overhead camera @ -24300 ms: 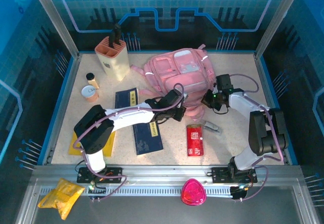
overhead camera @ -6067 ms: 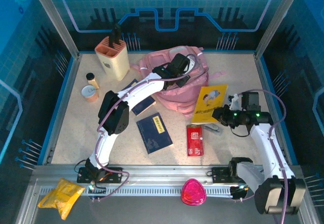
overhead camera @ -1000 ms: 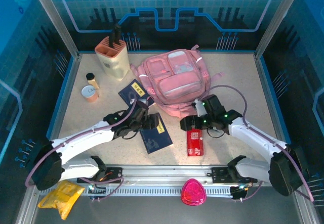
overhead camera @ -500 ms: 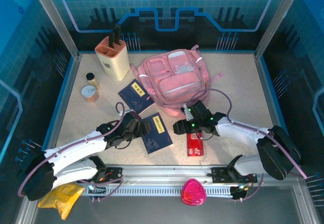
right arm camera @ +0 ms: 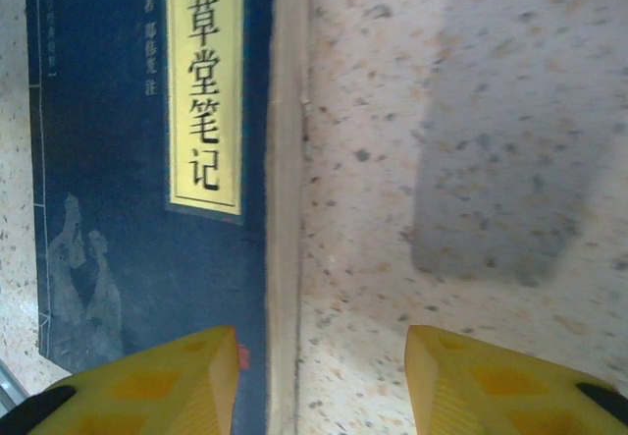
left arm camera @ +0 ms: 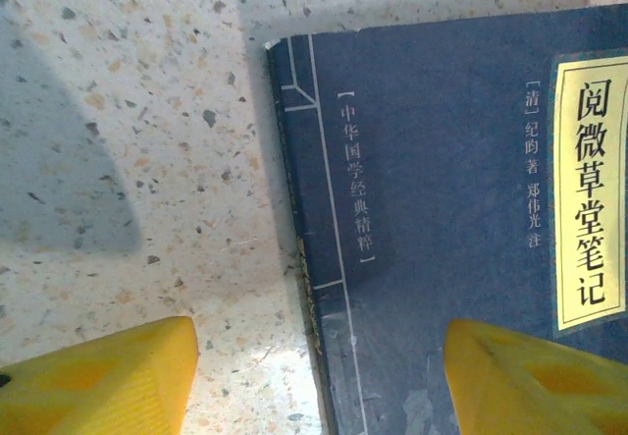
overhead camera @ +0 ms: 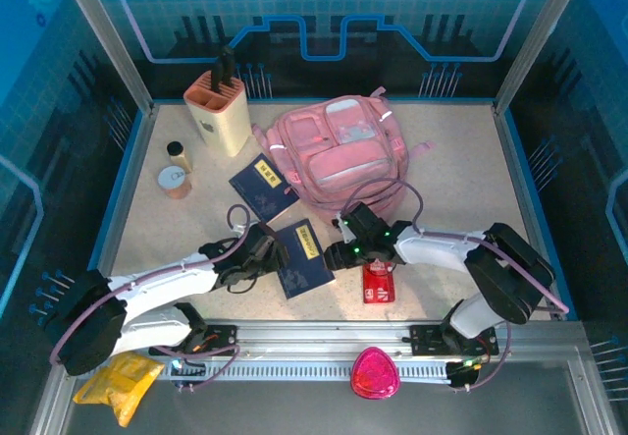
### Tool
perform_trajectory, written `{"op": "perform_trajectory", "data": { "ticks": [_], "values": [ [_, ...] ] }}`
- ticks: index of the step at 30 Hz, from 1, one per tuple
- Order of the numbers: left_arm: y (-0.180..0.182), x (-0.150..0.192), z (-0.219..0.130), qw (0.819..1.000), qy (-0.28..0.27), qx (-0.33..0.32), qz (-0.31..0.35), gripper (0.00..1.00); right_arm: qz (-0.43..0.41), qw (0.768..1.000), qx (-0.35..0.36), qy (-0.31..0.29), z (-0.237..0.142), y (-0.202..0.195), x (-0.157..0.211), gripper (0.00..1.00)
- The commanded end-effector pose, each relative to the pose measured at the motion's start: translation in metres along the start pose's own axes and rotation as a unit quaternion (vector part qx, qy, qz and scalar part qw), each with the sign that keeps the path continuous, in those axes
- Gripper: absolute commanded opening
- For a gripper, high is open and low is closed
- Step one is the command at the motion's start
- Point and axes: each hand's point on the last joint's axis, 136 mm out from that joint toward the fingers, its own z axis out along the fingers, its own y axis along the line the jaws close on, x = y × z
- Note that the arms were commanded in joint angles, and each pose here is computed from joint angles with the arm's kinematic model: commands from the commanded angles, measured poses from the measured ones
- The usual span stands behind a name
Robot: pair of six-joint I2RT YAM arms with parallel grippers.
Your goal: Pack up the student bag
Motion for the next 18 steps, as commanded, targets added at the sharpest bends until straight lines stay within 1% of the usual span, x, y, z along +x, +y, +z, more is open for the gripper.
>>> {"op": "perform_trajectory", "data": {
  "ticks": [1, 4, 9, 12, 17, 18],
  "values": [
    [-0.003, 0.004, 0.006, 1.0, 0.006, 0.012, -0.011, 0.65, -0.006, 1.0, -0.02, -0.001, 0.006, 0.017, -0.004, 0.46],
    [0.001, 0.006, 0.008, 1.0, 0.012, 0.002, -0.011, 0.64, 0.004, 0.999, -0.038, 0.007, 0.009, 0.027, -0.002, 0.46],
    [0.009, 0.008, 0.009, 1.0, 0.011, -0.013, -0.009, 0.6, -0.005, 0.998, -0.055, 0.02, 0.011, 0.047, 0.004, 0.45],
    [0.008, 0.01, 0.007, 1.0, 0.019, -0.01, -0.007, 0.59, -0.003, 0.998, -0.058, 0.024, 0.009, 0.051, 0.008, 0.45],
    [-0.001, 0.013, 0.008, 0.999, 0.03, 0.01, -0.003, 0.57, 0.009, 1.0, -0.003, 0.016, 0.008, 0.029, 0.006, 0.46],
    [-0.002, 0.014, 0.009, 0.999, 0.035, 0.011, -0.003, 0.57, 0.011, 1.0, 0.006, 0.019, 0.009, 0.025, 0.006, 0.47]
  ]
}}
